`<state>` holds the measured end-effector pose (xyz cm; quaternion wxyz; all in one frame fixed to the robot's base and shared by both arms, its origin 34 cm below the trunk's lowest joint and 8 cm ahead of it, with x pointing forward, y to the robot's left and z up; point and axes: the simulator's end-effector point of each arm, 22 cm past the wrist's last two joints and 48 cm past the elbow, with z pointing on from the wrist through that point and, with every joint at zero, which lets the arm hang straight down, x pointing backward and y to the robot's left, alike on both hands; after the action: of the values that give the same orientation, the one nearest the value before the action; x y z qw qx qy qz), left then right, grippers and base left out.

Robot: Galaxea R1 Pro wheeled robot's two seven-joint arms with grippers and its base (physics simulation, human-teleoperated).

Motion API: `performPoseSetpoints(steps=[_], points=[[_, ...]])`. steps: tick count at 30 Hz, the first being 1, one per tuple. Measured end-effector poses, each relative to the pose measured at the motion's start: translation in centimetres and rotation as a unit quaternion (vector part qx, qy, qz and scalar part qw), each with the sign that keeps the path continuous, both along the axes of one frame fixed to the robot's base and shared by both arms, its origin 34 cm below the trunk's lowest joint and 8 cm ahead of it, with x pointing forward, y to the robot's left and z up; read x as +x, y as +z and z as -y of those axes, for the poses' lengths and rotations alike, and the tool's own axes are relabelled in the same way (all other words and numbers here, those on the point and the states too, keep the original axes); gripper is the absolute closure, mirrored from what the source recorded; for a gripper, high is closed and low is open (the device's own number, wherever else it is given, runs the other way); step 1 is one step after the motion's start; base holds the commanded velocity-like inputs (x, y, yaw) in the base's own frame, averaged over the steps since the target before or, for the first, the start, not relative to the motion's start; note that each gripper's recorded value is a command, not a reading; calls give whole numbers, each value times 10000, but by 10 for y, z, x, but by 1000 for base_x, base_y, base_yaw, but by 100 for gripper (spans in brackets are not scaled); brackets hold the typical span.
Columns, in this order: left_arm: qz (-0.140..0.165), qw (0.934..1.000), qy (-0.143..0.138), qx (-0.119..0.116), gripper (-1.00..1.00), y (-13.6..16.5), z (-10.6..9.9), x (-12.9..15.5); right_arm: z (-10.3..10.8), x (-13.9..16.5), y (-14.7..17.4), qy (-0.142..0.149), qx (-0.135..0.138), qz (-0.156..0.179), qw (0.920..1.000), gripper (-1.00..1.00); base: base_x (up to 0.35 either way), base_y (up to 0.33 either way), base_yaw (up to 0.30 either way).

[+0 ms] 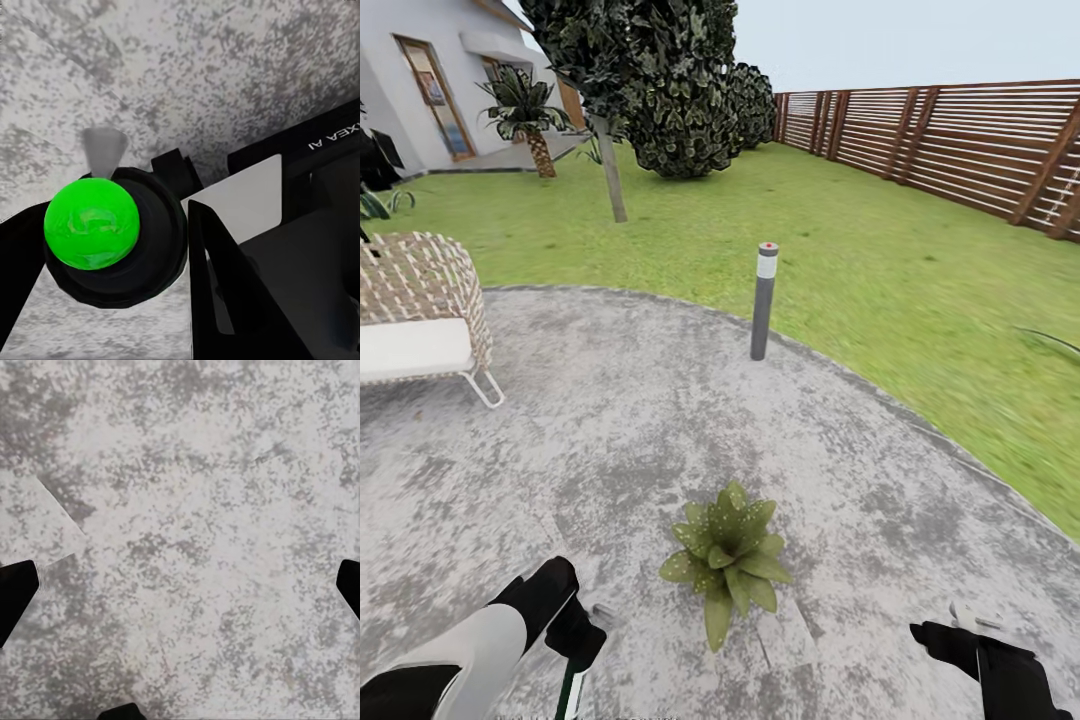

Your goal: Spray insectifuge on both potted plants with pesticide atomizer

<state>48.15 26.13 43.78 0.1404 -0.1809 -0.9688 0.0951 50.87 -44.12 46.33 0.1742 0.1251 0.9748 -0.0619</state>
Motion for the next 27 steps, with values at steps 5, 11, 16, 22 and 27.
performPoseSetpoints(steps=[5,11,16,22,27], points=[[10,10000,14,-8,100,0,0,1,0,0,0,-2,-2,2,10000,-100,3,-67,105],[12,10000,7,-7,100,0,0,1,1,0,1,-3,-7,4,10000,-100,65,-319,3],[11,10000,9,-9,100,0,0,1,1,0,1,-3,-8,4,10000,-100,75,-336,76],[10,10000,2,-36,100,0,4,1,1,0,1,-2,-6,5,10000,-100,144,-303,233],[-1,10000,34,-55,100,0,6,0,1,0,0,-2,-7,3,10000,-100,47,-56,256]])
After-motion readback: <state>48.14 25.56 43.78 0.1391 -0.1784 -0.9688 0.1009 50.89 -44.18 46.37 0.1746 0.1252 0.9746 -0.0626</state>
